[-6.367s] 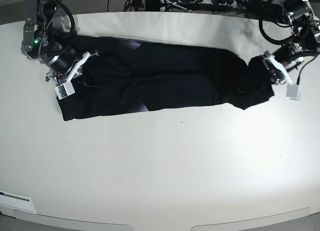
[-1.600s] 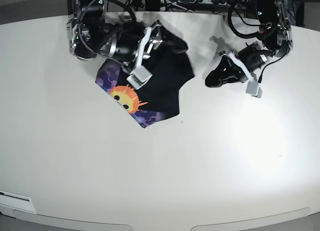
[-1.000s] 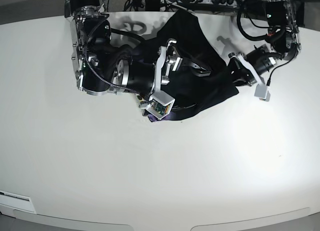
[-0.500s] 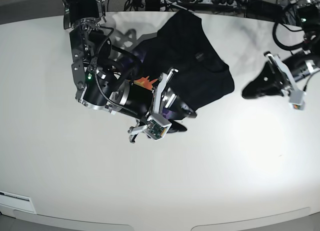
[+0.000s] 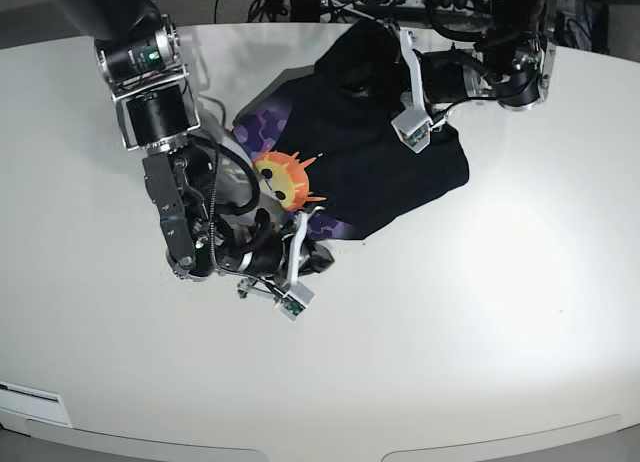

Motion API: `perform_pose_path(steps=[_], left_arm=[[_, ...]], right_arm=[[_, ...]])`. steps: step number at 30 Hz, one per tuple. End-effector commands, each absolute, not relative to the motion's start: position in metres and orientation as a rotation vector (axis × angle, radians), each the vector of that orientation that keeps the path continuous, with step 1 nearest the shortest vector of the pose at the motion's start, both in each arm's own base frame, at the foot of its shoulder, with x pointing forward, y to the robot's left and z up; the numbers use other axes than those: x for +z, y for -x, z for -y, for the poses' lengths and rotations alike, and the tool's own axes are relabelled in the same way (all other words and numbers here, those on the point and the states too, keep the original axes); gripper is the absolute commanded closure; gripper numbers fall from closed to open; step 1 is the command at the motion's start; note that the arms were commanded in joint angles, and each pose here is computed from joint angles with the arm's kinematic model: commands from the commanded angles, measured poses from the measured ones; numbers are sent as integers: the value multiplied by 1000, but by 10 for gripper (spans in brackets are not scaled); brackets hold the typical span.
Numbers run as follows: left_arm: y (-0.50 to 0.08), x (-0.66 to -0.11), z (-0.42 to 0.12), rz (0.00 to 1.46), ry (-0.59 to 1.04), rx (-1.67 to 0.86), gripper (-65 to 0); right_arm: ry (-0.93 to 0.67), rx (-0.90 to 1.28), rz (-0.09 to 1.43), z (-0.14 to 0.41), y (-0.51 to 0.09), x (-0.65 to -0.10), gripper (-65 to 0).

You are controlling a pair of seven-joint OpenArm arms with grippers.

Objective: Fold the T-shirt properly
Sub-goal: 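Lay the flipped bundle down with the right gripper, sun print facing up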

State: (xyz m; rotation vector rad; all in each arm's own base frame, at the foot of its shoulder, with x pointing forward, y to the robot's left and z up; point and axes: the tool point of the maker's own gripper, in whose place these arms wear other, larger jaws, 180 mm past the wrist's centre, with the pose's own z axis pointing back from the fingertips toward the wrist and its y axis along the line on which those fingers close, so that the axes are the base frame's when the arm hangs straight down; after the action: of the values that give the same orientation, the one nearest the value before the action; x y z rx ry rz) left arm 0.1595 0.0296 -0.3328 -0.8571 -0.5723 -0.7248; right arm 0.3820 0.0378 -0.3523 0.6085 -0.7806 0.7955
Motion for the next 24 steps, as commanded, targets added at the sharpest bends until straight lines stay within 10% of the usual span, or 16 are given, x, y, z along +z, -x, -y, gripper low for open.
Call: perform_pose_path(steps=[1, 13, 24], left_arm=[[-164, -329, -33, 596, 843, -746, 0], [-222, -422, -134, 475, 573, -626, 0], [-275, -403, -138, 439, 508, -747, 0]], right_arm=[[-603, 807, 817, -32, -395, -340, 0], [-639, 670, 642, 53, -296, -394, 0], [-583, 537, 881, 41, -249, -352, 0]])
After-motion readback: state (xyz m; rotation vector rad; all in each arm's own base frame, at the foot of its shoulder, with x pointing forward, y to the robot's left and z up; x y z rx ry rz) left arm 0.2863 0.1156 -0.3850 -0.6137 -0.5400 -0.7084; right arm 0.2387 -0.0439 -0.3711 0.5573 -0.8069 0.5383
